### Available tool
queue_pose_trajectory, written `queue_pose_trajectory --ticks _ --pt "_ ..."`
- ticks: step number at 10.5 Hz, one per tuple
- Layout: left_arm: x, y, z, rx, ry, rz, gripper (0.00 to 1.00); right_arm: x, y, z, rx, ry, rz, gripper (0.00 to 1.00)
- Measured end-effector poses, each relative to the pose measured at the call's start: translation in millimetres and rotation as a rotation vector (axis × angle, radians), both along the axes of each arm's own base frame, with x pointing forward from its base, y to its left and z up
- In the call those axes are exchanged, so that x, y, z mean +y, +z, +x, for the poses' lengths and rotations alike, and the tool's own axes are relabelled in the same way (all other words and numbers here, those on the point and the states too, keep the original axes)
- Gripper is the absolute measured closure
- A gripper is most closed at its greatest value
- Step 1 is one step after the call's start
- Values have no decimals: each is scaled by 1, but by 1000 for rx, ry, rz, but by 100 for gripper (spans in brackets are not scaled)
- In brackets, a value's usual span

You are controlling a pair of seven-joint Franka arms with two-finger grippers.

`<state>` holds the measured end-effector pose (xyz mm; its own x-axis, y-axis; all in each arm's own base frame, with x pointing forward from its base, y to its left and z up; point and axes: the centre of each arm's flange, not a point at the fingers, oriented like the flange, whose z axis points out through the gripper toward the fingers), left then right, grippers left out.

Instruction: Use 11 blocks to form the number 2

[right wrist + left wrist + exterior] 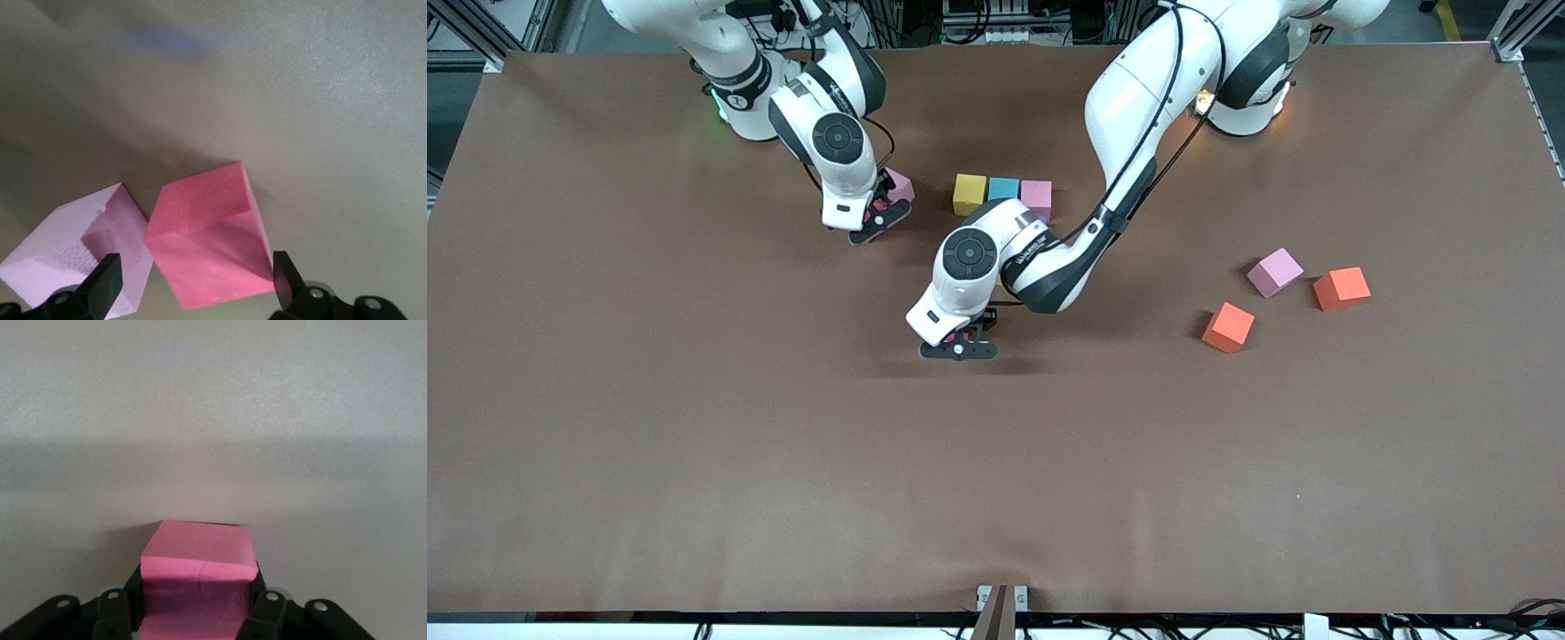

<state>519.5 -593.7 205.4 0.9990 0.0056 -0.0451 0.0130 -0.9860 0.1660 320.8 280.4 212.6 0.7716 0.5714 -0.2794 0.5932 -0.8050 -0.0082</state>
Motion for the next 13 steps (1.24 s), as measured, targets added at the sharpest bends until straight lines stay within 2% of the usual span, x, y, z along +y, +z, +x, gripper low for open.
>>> queue_pose_trajectory --ticks 6,7,9,13 --pt "1 0 -1 2 -15 21 40 2 0 3 -21 2 17 0" --pt "5 -7 -2 11 -21 45 32 3 -2 4 -30 9 23 0" --pt "10 -22 -4 21 -25 71 1 3 -9 4 -41 40 15 0" --pt "5 4 1 -8 -23 42 0 1 -12 4 -39 72 8 0"
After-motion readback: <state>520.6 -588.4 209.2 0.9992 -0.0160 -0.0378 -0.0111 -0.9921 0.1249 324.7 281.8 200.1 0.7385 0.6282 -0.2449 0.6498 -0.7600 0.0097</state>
